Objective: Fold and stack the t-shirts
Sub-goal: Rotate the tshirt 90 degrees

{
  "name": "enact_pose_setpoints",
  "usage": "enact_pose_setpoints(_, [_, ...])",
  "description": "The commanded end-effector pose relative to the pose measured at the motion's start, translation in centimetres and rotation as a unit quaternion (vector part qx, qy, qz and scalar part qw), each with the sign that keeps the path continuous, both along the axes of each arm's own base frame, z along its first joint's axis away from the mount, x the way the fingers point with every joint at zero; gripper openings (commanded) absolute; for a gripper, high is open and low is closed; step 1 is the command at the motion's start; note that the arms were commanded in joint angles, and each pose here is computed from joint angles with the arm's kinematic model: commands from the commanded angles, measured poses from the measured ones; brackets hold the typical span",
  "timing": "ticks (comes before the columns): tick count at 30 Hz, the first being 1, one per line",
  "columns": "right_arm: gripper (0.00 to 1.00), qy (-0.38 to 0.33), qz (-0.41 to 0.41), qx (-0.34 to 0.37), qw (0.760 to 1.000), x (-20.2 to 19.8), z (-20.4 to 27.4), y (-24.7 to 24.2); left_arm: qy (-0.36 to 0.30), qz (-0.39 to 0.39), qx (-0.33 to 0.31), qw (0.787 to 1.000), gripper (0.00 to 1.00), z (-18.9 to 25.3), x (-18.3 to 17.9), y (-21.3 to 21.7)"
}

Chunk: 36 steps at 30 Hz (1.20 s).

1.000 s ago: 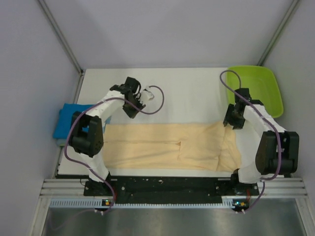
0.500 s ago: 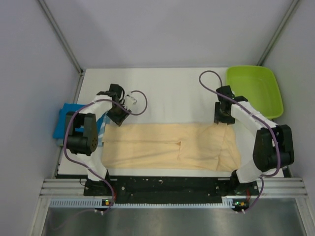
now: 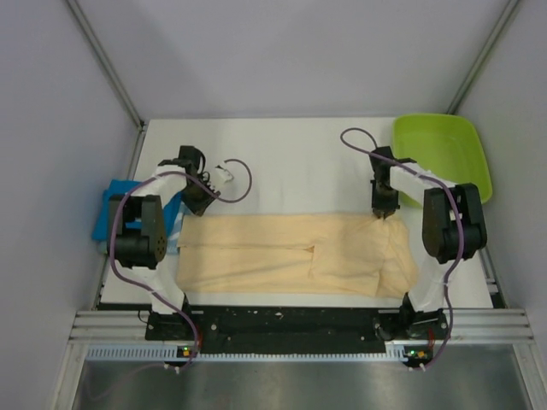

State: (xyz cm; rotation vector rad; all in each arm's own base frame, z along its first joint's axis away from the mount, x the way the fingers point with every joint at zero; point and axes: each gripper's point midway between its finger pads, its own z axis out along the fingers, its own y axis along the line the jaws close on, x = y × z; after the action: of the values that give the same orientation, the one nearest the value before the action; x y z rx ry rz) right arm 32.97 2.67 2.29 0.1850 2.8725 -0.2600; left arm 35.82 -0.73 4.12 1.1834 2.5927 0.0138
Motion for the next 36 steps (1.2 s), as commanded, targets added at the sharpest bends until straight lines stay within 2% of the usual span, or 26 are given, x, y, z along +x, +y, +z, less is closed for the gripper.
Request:
enact_pose_setpoints(1, [0.09, -0.015, 0.005, 0.001, 1.0, 2.5, -0.1, -0.3, 0.049, -0.011, -0.058, 0.997, 0.28, -0.6, -1.7, -2.2])
enact_pose_setpoints(3, [0.0, -0.014, 0.011, -0.007, 1.0, 3.2, -0.3, -0.5, 0.062, -0.015, -0.078, 0.995, 0.19, -0.9, -3.0, -2.9])
enact_pose_setpoints(5, [0.0, -0.014, 0.017, -0.006, 1.0, 3.9, -0.5, -0.4, 0.066, -0.009, -0.06, 0.996, 0.06, -1.8, -4.0, -2.1])
enact_pose_setpoints(7, [0.0, -0.018, 0.027, 0.006, 0.999, 5.4, -0.6, 0.3, 0.078, 0.003, -0.031, 0.996, 0.0, -2.8, -5.1, -1.0])
enact_pose_setpoints(10, [0.0, -0.024, 0.04, 0.035, 0.998, 7.9, -0.7, 1.9, 0.092, 0.023, -0.003, 0.995, 0.0, -3.2, -6.5, 0.5])
enact_pose_setpoints(15, [0.0, -0.044, 0.056, 0.077, 0.995, 13.2, -0.5, 5.2, 0.094, 0.03, -0.002, 0.995, 0.0, -2.3, -8.8, 0.7])
enact_pose_setpoints(19, [0.0, -0.033, 0.06, 0.113, 0.991, 16.2, -1.6, 8.3, 0.109, 0.035, 0.002, 0.993, 0.0, -2.0, -11.3, 0.9])
enact_pose_setpoints(24, [0.0, -0.087, 0.043, 0.173, 0.98, 21.6, -0.5, 11.8, 0.127, 0.031, -0.012, 0.991, 0.0, -1.7, -14.7, 0.5])
enact_pose_setpoints(25, [0.0, -0.102, 0.043, 0.188, 0.976, 22.8, 0.1, 12.6, 0.131, 0.029, -0.01, 0.991, 0.0, -1.9, -15.3, 0.6])
enact_pose_setpoints(28, [0.0, -0.137, 0.064, 0.3, 0.942, 25.4, 0.3, 17.7, 0.134, 0.032, 0.005, 0.99, 0.0, -2.7, -16.6, 1.2])
enact_pose_setpoints(32, [0.0, -0.177, 0.067, 0.328, 0.925, 27.5, 1.2, 20.0, 0.14, 0.044, 0.007, 0.989, 0.02, -3.4, -17.5, 1.3])
enact_pose_setpoints(33, [0.04, -0.19, 0.067, 0.327, 0.923, 27.9, 1.9, 19.8, 0.14, 0.046, 0.005, 0.989, 0.04, -3.5, -17.8, 1.2])
enact_pose_setpoints(34, [0.13, -0.21, 0.073, 0.32, 0.921, 28.5, 3.6, 19.5, 0.136, 0.046, 0.001, 0.99, 0.07, -3.5, -17.9, 1.1])
enact_pose_setpoints(36, [0.29, -0.243, 0.087, 0.3, 0.918, 28.8, 6.8, 18.9, 0.127, 0.049, -0.001, 0.991, 0.2, -3.3, -18.1, 1.1])
